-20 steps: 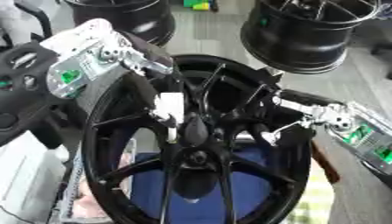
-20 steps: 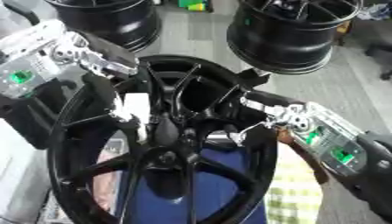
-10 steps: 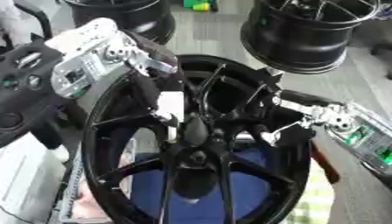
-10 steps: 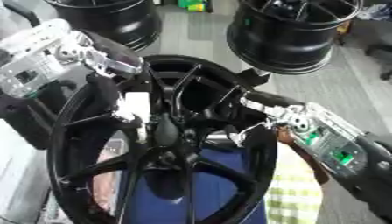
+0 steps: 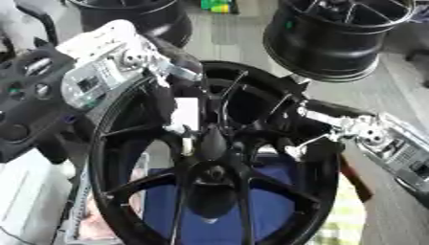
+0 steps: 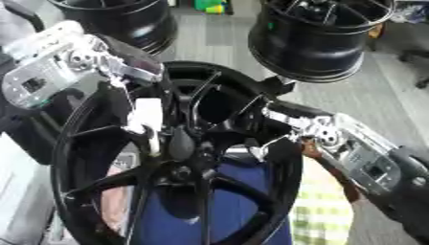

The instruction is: Pull the pin out of the wheel hub.

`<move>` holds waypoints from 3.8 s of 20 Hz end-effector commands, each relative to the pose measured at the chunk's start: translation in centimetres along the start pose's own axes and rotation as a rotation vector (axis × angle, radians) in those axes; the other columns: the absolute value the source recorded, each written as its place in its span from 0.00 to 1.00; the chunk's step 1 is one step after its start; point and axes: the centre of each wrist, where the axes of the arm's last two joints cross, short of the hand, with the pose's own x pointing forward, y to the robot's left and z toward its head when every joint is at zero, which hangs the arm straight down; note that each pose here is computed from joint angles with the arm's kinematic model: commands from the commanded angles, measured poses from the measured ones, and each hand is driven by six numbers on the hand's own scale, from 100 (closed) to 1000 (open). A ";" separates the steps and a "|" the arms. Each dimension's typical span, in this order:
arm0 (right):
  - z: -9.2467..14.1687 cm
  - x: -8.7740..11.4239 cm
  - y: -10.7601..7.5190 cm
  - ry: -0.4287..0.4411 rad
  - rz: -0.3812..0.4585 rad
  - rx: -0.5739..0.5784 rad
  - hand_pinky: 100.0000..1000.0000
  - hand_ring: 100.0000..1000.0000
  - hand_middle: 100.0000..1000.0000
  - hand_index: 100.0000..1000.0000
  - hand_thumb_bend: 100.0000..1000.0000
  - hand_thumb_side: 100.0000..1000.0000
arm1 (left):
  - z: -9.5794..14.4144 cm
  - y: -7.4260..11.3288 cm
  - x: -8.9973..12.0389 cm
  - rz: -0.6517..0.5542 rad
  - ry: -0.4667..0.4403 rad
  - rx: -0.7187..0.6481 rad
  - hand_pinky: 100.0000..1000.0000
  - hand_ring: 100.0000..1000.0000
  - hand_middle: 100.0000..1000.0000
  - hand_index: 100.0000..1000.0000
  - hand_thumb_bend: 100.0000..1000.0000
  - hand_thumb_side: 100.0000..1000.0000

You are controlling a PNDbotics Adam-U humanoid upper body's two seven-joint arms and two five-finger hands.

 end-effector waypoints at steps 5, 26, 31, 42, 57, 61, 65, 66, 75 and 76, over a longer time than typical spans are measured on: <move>0.3 0.1 -0.4 0.004 0.009 -0.016 0.78 0.67 0.58 0.68 0.00 0.11 | 2.1 1.2 -0.5 -0.019 0.049 0.047 0.77 0.62 0.39 0.58 0.19 0.08; 0.3 0.0 -0.4 0.007 0.000 -0.017 0.78 0.67 0.58 0.68 0.00 0.11 | 9.5 4.2 -1.3 0.104 0.090 0.254 0.76 0.60 0.37 0.62 0.15 0.16; 0.2 -0.3 -0.2 0.019 0.000 -0.009 0.78 0.67 0.58 0.68 0.00 0.11 | 9.7 4.3 -0.5 0.101 0.067 0.245 0.80 0.72 0.54 0.76 0.28 0.37; -0.2 -0.8 0.4 0.032 -0.007 0.022 0.78 0.67 0.58 0.68 0.00 0.11 | 11.2 4.2 0.1 0.092 0.045 0.261 0.85 0.86 0.79 0.91 0.39 0.51; 0.0 -1.2 0.6 0.048 -0.015 0.034 0.78 0.67 0.58 0.68 0.00 0.11 | 15.8 5.4 0.2 0.100 0.011 0.374 0.87 0.88 0.82 0.92 0.35 0.51; -0.1 -1.2 0.6 0.050 -0.012 0.038 0.78 0.67 0.58 0.68 0.00 0.10 | 16.0 5.2 0.1 0.107 0.010 0.374 0.87 0.88 0.82 0.92 0.35 0.51; -0.1 -1.0 0.4 0.047 -0.005 0.039 0.78 0.67 0.58 0.68 0.00 0.10 | 16.0 5.0 0.1 0.113 0.011 0.369 0.87 0.88 0.82 0.92 0.35 0.50; -0.1 -1.0 0.4 0.046 -0.003 0.039 0.78 0.67 0.58 0.68 0.00 0.10 | 15.9 5.0 0.1 0.113 0.013 0.368 0.87 0.88 0.82 0.92 0.35 0.49; -0.2 -0.7 0.2 0.058 0.017 0.044 0.78 0.67 0.58 0.68 0.00 0.09 | 15.7 4.7 0.0 0.109 0.009 0.359 0.87 0.89 0.82 0.92 0.35 0.49; -0.2 -0.7 0.2 0.058 0.017 0.044 0.78 0.67 0.58 0.68 0.00 0.09 | 15.6 4.7 0.0 0.108 0.007 0.357 0.87 0.89 0.82 0.92 0.36 0.49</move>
